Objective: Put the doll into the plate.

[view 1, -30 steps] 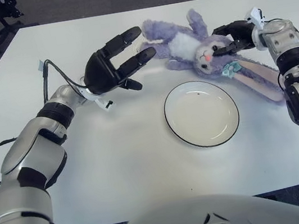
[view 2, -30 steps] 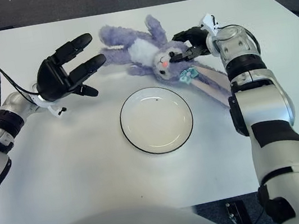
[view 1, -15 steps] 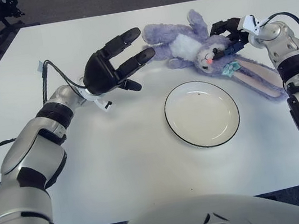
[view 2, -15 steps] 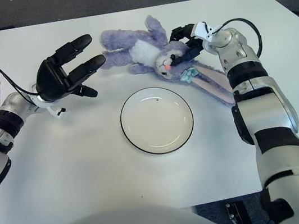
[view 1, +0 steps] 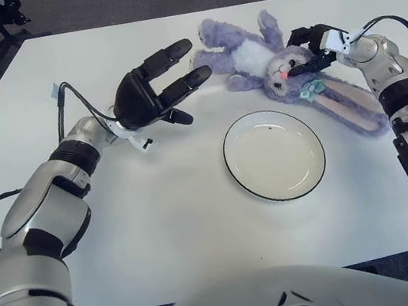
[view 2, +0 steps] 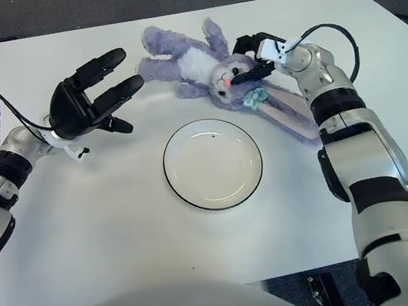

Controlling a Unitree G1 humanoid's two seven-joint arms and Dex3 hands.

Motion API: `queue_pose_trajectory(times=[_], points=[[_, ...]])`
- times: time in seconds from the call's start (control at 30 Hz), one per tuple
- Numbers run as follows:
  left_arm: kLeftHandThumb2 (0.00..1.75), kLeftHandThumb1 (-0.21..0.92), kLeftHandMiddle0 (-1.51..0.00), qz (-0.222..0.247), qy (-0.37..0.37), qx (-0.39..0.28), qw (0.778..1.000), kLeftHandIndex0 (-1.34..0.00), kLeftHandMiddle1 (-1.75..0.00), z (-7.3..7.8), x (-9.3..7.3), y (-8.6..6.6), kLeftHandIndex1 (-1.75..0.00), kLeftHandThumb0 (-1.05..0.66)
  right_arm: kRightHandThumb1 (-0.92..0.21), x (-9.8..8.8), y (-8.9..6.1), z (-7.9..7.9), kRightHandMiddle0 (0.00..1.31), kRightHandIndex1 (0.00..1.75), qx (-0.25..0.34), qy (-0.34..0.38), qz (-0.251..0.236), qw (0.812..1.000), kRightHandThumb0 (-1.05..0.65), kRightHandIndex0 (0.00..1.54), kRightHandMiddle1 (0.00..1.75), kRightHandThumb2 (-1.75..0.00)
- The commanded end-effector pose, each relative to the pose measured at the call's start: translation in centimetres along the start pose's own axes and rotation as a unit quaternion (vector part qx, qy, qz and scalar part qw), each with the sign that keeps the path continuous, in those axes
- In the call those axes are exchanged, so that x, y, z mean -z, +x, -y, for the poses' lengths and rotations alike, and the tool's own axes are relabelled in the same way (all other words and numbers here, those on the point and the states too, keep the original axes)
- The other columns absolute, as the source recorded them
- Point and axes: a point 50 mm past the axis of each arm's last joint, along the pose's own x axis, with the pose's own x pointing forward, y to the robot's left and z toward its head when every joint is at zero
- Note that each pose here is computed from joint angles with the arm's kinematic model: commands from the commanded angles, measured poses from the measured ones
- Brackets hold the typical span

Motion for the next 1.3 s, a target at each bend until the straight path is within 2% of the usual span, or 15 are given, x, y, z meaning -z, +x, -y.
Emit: queue_pose_trajectory(times=[0.0,0.07,0.23,0.8,1.0,1.27], points=[[0.23,0.92,-0.61,-0.006,-0.001,0.004,1.000,-0.47,-0.04,-0.1,-0.1,-0.5,-0.02,-0.56,-0.85,0.5,-0.3,-0.6,0.38,0.25,-0.007,-0.016,-0.003,1.000,-0.58,0.50,0.46,0.00],[0.23,0.92,-0.61,-0.007,-0.001,0.004,1.000,-0.47,-0.04,-0.1,-0.1,-0.5,-0.02,-0.56,-0.85,0.5,-0.4,-0.7,0.39,0.13,-0.005,-0.018,0.001,1.000,-0.58,0.53,0.41,0.00],[0.23,0.92,-0.62,-0.007,-0.002,0.004,1.000,-0.47,-0.05,-0.1,-0.1,-0.5,-0.02,-0.56,-0.84,0.4,-0.4,-0.9,0.41,0.06,0.001,-0.023,0.006,1.000,-0.57,0.57,0.37,0.00],[0.23,0.92,-0.62,-0.002,-0.003,0.008,1.000,-0.47,-0.05,-0.1,-0.2,-0.6,-0.01,-0.56,-0.85,0.4,-0.5,-2.3,0.50,0.05,0.012,-0.047,0.003,0.999,-0.54,0.64,0.37,0.00],[0.23,0.92,-0.62,-0.002,-0.004,0.009,1.000,-0.46,-0.04,0.0,-0.2,-0.6,-0.01,-0.56,-0.85,0.4,-0.5,-2.4,0.51,0.04,0.020,-0.054,0.002,0.998,-0.54,0.64,0.36,0.00],[0.24,0.92,-0.61,-0.002,-0.004,0.011,1.000,-0.45,-0.04,0.0,-0.3,-0.7,0.00,-0.56,-0.88,0.5,-1.0,-1.5,0.51,0.04,0.060,-0.065,0.007,0.996,-0.54,0.64,0.35,-0.01]])
